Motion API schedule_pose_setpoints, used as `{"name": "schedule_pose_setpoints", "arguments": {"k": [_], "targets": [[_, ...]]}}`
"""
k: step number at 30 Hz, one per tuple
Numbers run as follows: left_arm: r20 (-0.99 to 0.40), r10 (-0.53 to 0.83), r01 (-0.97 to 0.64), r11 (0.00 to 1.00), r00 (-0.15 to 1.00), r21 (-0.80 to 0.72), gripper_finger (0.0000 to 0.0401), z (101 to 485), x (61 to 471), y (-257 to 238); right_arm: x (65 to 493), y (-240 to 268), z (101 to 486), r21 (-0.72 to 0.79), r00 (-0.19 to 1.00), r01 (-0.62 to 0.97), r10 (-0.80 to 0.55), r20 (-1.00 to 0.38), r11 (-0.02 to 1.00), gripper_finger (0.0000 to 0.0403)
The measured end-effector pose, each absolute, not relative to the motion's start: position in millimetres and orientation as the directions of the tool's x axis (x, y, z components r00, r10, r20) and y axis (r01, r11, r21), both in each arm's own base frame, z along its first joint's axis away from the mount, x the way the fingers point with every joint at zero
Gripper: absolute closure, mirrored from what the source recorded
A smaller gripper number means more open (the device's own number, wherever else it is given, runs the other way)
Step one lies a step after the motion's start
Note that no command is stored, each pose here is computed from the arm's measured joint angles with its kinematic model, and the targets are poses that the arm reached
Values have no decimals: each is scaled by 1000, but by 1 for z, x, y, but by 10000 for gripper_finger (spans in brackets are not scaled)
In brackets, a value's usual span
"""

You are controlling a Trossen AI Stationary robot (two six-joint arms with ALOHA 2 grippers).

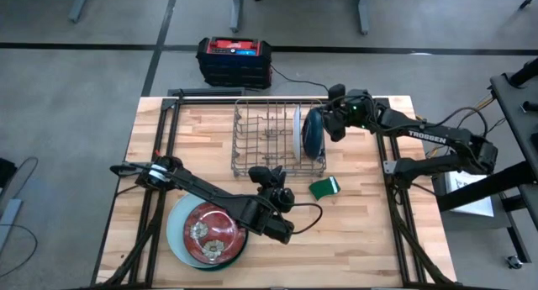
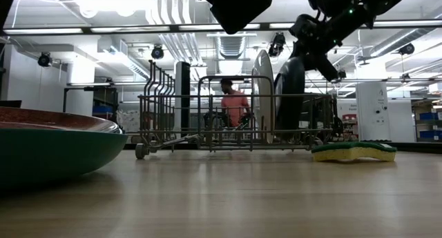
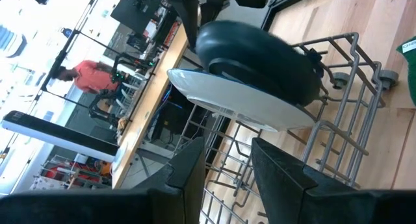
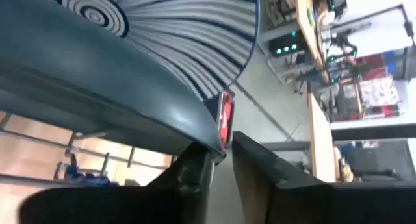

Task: Sort dishes
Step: Adjust the dark green plate into the dish rack, then put the red plate into the dish rack

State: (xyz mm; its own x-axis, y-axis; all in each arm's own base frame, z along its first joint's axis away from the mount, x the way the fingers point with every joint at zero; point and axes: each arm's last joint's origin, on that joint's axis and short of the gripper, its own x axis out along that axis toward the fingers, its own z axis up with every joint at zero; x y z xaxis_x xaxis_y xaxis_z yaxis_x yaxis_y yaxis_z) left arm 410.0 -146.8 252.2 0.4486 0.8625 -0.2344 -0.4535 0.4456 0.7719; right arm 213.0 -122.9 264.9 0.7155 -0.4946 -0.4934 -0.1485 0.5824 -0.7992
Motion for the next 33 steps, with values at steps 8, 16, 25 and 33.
{"name": "schedule_pose_setpoints", "arguments": {"k": [8, 16, 25, 33], "targets": [[-235, 862, -453, 446, 448, 772, 285, 252, 410, -147, 212, -124, 265, -790, 711, -125, -501, -493, 600, 277], [-235, 862, -453, 446, 448, 772, 285, 252, 410, -147, 210, -127, 265, -822, 622, -80, -616, -482, 563, 209], [-241, 859, -447, 452, 452, 772, 285, 252, 409, -148, 192, -127, 273, -878, 383, 27, -816, -432, 478, 168], [-316, 782, -399, 565, 537, 722, 285, 283, 398, -180, 163, -110, 311, -666, 467, 539, -841, -275, 516, 186]]}}
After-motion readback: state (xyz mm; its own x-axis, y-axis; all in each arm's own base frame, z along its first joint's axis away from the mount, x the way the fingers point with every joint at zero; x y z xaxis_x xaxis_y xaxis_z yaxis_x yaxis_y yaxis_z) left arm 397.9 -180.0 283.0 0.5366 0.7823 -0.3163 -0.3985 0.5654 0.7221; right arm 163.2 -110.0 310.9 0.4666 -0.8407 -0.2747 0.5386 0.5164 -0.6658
